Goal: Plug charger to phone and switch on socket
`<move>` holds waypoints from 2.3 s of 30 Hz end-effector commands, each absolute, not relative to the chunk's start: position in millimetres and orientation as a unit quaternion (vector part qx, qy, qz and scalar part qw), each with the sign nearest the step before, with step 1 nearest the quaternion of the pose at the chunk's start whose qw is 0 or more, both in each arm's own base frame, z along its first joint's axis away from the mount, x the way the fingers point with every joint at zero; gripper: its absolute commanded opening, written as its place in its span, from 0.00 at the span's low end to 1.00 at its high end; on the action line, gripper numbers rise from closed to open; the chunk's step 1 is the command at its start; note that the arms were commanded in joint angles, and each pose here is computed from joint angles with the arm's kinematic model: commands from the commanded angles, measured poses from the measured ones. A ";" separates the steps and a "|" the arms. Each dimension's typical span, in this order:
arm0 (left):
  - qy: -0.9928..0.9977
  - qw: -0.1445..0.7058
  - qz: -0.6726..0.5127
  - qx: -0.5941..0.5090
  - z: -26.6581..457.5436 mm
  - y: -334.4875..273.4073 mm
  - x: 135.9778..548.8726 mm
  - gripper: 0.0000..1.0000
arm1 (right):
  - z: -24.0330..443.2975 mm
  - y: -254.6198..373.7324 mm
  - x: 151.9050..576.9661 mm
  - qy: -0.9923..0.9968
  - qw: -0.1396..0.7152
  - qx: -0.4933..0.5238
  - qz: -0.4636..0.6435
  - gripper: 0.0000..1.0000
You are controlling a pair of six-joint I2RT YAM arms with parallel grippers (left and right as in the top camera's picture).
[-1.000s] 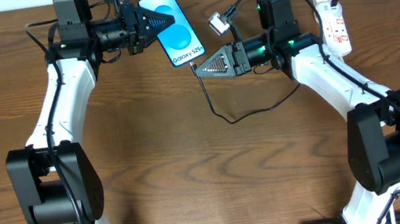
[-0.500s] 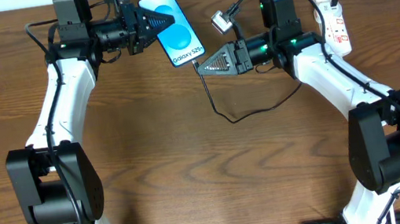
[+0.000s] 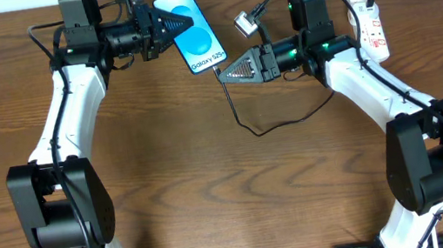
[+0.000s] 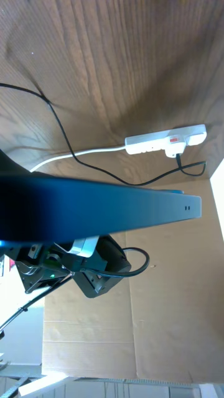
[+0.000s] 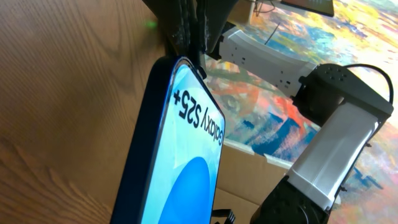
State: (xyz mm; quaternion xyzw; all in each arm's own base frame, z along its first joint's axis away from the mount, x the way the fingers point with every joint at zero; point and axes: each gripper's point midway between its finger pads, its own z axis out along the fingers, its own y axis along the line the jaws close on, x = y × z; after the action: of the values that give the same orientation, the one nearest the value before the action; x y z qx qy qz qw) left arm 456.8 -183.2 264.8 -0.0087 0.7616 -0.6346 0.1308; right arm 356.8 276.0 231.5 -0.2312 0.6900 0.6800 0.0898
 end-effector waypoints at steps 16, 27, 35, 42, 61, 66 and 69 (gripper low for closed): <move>0.759 0.129 -0.638 0.001 268.2 -187.6 454.3 0.08 | 230.1 282.8 351.6 0.690 0.077 -0.231 0.681 0.01; 0.759 0.129 -0.638 0.000 268.2 -187.7 454.2 0.07 | 230.3 275.6 357.0 0.692 0.084 -0.225 0.681 0.01; 0.759 0.129 -0.638 0.001 268.2 -187.7 454.2 0.07 | 230.6 268.8 361.7 0.693 0.089 -0.219 0.681 0.01; 0.759 0.129 -0.638 0.000 268.2 -187.6 454.2 0.07 | 230.5 273.0 358.8 0.692 0.086 -0.222 0.681 0.01; 0.759 0.125 -0.639 -0.004 268.2 -187.6 454.2 0.07 | 228.7 280.6 355.8 0.696 0.084 -0.225 0.677 0.01; 0.759 0.125 -0.639 -0.003 268.2 -188.5 453.9 0.07 | 228.7 280.9 357.3 0.697 0.086 -0.224 0.676 0.01; 0.759 0.125 -0.639 -0.003 268.2 -188.5 453.9 0.07 | 228.7 280.9 357.2 0.697 0.086 -0.224 0.676 0.01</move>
State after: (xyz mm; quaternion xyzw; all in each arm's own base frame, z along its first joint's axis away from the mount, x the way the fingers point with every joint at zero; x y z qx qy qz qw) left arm 459.1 -184.6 263.1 -0.0137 0.7651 -0.6295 0.1348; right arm 358.2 278.7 229.9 -0.2264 0.6956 0.6758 0.0904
